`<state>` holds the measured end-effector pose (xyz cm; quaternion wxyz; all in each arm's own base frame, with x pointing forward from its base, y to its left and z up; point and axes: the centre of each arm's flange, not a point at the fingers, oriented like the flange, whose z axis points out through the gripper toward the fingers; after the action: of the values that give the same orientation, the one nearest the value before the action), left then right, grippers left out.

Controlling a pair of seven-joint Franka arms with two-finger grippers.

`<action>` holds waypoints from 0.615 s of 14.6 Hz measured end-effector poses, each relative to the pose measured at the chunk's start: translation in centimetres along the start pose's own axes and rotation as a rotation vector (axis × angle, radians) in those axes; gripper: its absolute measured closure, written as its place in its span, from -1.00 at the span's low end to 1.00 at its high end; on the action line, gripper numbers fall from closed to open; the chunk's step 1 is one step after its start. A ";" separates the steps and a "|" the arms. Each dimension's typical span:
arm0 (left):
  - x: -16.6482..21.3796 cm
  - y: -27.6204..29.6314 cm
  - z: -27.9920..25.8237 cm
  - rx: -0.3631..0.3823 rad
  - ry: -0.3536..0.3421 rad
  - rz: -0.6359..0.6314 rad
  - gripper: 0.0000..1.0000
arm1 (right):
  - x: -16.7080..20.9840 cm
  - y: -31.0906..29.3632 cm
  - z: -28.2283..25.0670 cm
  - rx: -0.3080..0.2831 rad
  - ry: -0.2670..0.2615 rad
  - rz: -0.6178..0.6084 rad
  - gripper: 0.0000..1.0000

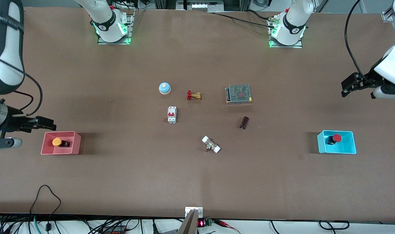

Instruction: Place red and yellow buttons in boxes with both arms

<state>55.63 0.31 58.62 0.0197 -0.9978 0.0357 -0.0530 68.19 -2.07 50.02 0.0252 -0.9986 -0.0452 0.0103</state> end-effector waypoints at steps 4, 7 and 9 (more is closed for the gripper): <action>-0.4 0.9 -0.8 0.001 0.003 0.009 -1.00 | -3.0 -0.9 -4.9 0.023 -0.025 0.031 -1.00; -0.4 0.7 -0.8 0.002 0.003 0.004 -1.00 | -6.2 -0.6 -7.5 0.024 -0.083 0.086 -1.00; -0.4 0.4 -0.9 0.003 0.007 -0.001 -1.00 | -8.2 0.0 -8.3 -0.013 -0.114 0.094 -1.00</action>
<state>55.07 -0.09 59.50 0.0208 -0.9976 0.0352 -0.0566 60.20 -3.21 58.49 0.0158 -0.9976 0.0005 0.0680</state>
